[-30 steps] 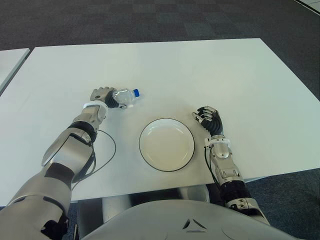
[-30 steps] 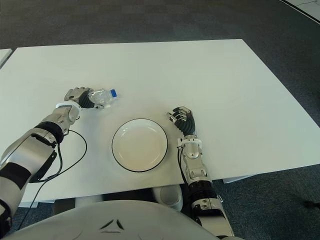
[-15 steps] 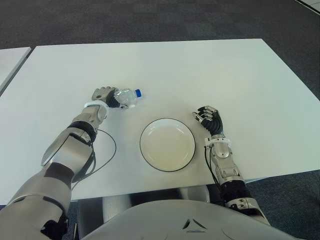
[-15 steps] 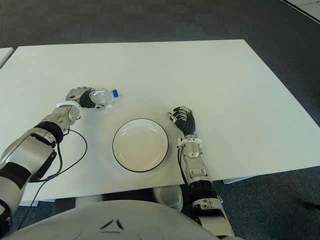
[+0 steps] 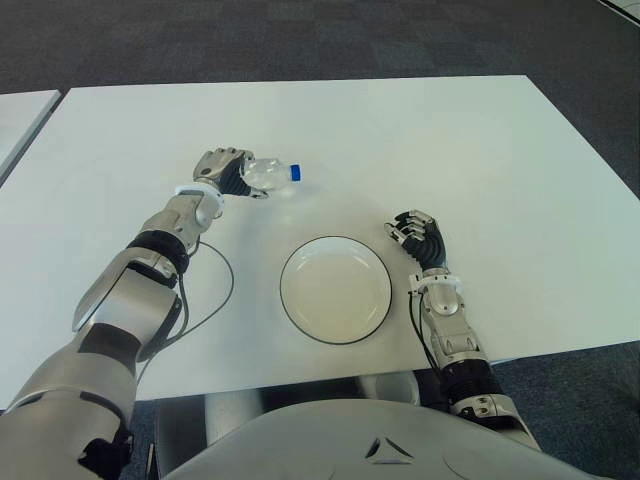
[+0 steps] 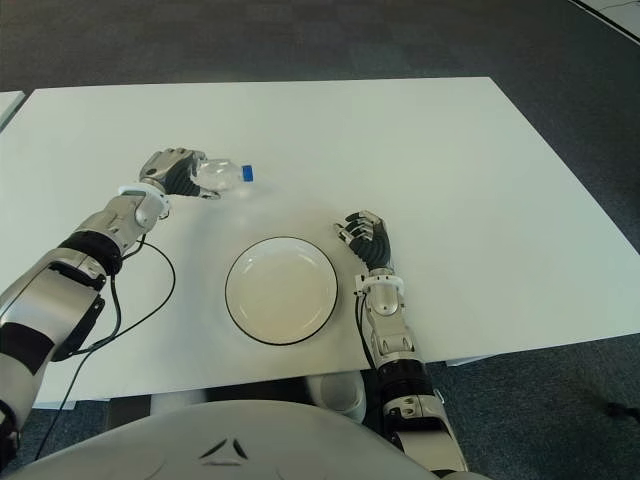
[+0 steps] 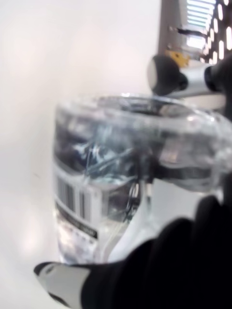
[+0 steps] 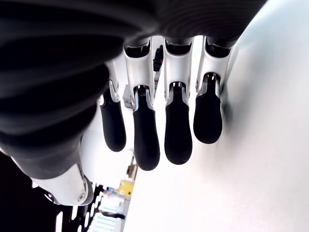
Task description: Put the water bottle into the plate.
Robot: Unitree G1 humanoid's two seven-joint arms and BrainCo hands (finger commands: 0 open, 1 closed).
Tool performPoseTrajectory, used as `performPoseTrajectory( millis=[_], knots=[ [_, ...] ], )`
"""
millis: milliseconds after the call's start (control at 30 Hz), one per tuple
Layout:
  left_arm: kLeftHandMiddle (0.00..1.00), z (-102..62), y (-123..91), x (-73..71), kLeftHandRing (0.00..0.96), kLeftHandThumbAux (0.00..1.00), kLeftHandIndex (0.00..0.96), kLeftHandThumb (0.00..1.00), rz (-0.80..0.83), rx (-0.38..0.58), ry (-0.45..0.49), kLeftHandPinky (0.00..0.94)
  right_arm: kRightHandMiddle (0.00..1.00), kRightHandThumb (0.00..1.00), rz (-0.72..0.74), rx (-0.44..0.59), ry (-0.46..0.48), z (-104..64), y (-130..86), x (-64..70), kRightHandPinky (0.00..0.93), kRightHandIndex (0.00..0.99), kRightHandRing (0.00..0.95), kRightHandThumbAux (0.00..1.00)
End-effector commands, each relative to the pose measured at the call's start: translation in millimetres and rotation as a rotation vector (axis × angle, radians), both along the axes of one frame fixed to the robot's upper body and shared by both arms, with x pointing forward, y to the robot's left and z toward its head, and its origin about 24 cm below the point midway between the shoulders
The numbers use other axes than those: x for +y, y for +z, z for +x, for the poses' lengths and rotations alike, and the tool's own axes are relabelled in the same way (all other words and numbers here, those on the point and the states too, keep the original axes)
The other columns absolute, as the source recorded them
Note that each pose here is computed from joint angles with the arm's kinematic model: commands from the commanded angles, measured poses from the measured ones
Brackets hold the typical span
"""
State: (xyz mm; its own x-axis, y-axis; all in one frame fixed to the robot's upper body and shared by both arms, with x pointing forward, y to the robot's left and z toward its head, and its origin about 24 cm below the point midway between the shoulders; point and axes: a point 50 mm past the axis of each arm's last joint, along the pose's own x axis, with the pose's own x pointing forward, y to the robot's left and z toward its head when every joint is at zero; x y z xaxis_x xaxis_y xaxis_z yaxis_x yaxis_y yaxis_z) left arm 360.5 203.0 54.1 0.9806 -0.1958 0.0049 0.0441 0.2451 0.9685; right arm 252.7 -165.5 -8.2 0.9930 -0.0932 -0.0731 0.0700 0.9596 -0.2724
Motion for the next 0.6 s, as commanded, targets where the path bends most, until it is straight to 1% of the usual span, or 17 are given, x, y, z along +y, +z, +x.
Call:
performPoseTrajectory(
  millis=[33,100,267,400,533,600],
  knots=[
    [0.507,-1.4,26,-7.1,0.533,0.654,0.376,0.948,-0.068,-0.164,-0.058,0.847,0.581,0.704,0.008,0.037,0.003,-3.1,-8,-0.5,0.623,0.428,0.612,0.730],
    [0.507,-6.0,38,-12.9,0.531,0.654,0.377,0.948,-0.095,-0.237,-0.094,0.836,0.582,0.704,0.011,0.036,0.007,-3.1,-7,-0.4,0.624,0.428,0.612,0.730],
    [0.507,-13.4,52,-21.4,0.529,0.653,0.378,0.948,-0.109,-0.324,-0.121,0.828,0.586,0.704,0.014,0.034,0.006,-3.2,-7,-0.3,0.635,0.429,0.616,0.730],
    [0.507,-20.8,60,-27.9,0.528,0.653,0.378,0.948,-0.124,-0.365,-0.148,0.820,0.591,0.705,0.011,0.033,0.003,-3.2,-7,0.0,0.643,0.429,0.622,0.730],
    [0.506,-37.3,66,-42.7,0.529,0.654,0.377,0.947,-0.151,-0.397,-0.213,0.810,0.590,0.705,0.005,0.032,0.005,-3.0,-7,0.4,0.641,0.429,0.623,0.730],
    [0.506,-43.7,67,-47.9,0.529,0.654,0.377,0.947,-0.156,-0.407,-0.237,0.809,0.589,0.705,0.004,0.032,0.005,-3.0,-7,0.5,0.639,0.429,0.622,0.730]
  ],
)
